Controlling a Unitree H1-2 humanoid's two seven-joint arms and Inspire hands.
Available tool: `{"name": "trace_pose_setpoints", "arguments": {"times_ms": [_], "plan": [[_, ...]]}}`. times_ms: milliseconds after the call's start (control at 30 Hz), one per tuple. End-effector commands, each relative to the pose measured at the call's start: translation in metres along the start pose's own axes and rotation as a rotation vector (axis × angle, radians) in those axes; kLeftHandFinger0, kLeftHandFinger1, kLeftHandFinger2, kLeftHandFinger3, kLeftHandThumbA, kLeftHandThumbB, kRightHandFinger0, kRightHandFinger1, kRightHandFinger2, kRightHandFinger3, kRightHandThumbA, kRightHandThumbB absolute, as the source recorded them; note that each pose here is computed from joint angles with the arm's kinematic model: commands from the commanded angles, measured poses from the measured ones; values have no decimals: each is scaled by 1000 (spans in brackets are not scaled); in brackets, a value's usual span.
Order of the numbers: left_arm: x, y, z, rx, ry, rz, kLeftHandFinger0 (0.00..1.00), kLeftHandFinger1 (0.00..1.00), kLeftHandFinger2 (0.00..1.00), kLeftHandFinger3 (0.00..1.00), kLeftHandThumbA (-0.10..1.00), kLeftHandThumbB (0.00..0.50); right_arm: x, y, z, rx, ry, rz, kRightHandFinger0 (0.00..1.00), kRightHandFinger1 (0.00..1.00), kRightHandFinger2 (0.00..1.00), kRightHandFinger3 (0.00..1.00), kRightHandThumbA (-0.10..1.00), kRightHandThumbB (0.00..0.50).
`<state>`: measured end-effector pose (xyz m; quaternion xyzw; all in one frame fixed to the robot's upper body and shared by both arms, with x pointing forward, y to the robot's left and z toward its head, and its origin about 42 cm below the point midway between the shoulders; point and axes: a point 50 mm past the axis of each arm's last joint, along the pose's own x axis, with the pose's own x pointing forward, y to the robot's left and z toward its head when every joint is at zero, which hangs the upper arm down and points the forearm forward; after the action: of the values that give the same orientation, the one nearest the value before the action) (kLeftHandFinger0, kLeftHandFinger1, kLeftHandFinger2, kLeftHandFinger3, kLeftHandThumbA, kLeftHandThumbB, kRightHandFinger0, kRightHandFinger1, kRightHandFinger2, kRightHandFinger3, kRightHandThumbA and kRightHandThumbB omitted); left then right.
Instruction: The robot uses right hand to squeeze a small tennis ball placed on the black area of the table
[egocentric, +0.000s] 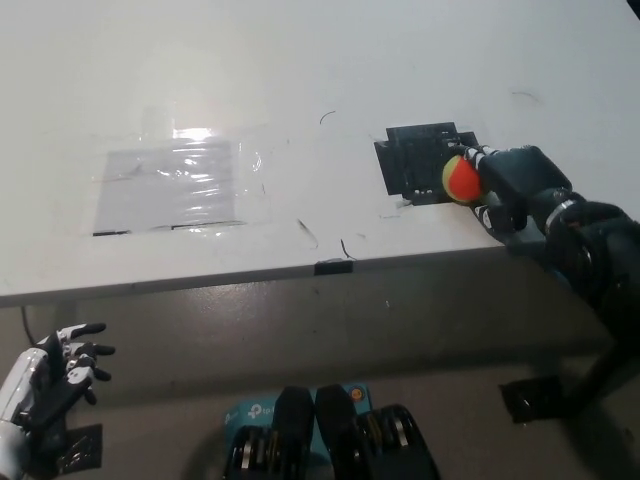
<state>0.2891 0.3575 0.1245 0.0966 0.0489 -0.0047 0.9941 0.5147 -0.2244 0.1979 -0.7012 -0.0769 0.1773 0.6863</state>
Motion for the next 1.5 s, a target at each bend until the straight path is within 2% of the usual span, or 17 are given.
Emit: {"name": "trace_pose_setpoints", "arguments": {"times_ms": [0,67,133,233,300,333,367,400,533,600,667,767,1000,1100,1267,1367,1467], "plan": [[2,5,10,9,-58,2,363,470,597,700,361,3,-6,27,11,-32,-46,-51,0,343,624,226,-100,0],[2,5,10,11,-56,2,369,472,601,705,344,0,-5,28,10,-7,-33,-59,0,350,630,220,-100,1],[-1,5,6,9,-54,-1,363,469,598,701,339,0,-9,33,10,42,-46,-107,0,323,601,220,-100,51],[-7,5,4,6,-42,1,352,468,603,685,283,0,-16,35,9,126,-65,-177,0,240,513,199,-100,231],[-9,5,3,7,-28,7,369,474,604,703,281,0,-20,28,6,211,-65,-265,0,224,515,342,-100,277],[-10,5,2,7,-26,8,373,475,605,708,285,0,-21,28,6,227,-62,-277,0,187,479,325,-100,281],[-10,5,1,4,-22,13,389,476,609,721,286,0,-22,24,4,296,-38,-294,0,176,471,292,-100,254],[-10,5,1,3,-21,14,387,474,609,722,287,0,-24,22,2,340,-41,-338,0,163,463,261,-100,270],[-11,5,0,4,-16,19,346,449,596,715,335,0,-28,7,0,497,-34,-456,0,128,462,292,-100,259],[-12,5,-1,3,-21,23,338,443,578,701,319,0,-29,-7,-2,665,-44,-535,0,128,463,288,-100,220],[-11,5,-1,-2,-27,22,333,449,583,704,275,0,-30,-16,-3,736,-62,-570,0,106,444,297,-100,220],[-12,4,0,10,-25,21,353,462,589,703,306,0,-32,-30,-1,813,-75,-624,0,62,327,191,-100,214],[-12,4,0,9,-34,17,338,459,583,678,363,0,-43,-60,9,1016,-120,-762,0,0,244,147,-100,204],[-12,5,-1,4,-35,17,345,456,575,675,348,0,-47,-65,14,1155,-121,-782,0,0,244,171,-100,219],[-9,7,3,-5,-36,31,326,441,561,674,343,2,-53,-71,20,1394,-105,-794,0,0,48,82,-100,175],[-10,8,2,-3,-36,27,345,459,578,695,339,0,-59,-62,21,1442,-97,-783,0,0,51,96,-100,192],[-11,7,3,-2,-29,32,351,449,575,692,326,0,-66,-55,22,1475,-107,-786,0,0,51,107,-100,162]]}}
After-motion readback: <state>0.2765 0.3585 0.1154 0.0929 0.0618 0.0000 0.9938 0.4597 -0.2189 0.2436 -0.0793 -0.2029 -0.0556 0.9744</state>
